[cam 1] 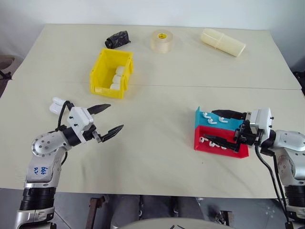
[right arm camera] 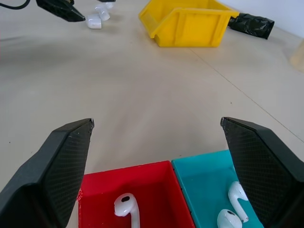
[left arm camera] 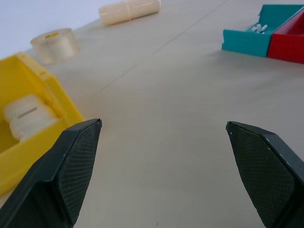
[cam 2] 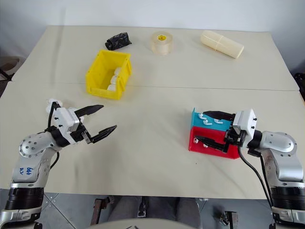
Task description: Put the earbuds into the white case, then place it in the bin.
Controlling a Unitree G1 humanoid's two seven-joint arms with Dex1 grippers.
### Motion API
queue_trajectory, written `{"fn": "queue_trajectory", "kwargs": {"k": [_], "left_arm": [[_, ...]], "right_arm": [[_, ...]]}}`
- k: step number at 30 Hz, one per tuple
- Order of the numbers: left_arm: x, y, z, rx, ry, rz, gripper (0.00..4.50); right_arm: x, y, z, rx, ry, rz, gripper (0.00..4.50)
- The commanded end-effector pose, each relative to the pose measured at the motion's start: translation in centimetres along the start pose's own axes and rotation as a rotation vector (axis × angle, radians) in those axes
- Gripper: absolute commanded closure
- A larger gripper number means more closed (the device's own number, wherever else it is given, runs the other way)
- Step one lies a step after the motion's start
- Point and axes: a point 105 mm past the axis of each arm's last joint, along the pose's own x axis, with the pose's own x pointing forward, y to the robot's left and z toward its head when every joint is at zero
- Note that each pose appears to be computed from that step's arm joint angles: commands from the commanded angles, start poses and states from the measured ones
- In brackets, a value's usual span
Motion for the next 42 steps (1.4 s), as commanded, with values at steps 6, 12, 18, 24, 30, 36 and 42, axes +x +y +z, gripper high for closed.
{"fn": "queue_trajectory", "kwargs": {"k": [6,12,18,24,30,36,42], "left_arm": [[0.4,-0.7,0.1,0.003,-0.028,-0.019,0.02],[-0.7,-0.2,0.0,0.012,-0.012,0.042,0.02],[-1.4,-0.6,-0.1,-0.001,0.004,0.066,0.02],[-2.3,0.8,-0.2,-0.029,0.025,0.163,0.02],[-5.2,1.3,-0.7,-0.048,0.060,0.322,0.02],[-4.5,0.3,-0.7,-0.049,0.058,0.275,0.02],[-1.1,0.2,0.3,-0.024,0.004,0.137,0.02]], "right_arm": [[-0.4,0.1,0.8,-0.041,-0.009,-0.009,0.00],[-0.1,0.0,0.7,-0.039,-0.016,-0.002,0.00],[0.3,-0.2,0.7,-0.042,-0.020,0.012,0.00],[0.6,-0.3,1.2,-0.058,-0.044,0.008,0.00],[1.6,-0.2,1.4,-0.065,-0.078,0.027,0.00],[1.7,-0.4,1.4,-0.072,-0.076,0.035,0.00],[0.7,-0.3,1.3,-0.081,-0.050,0.007,0.00]]}}
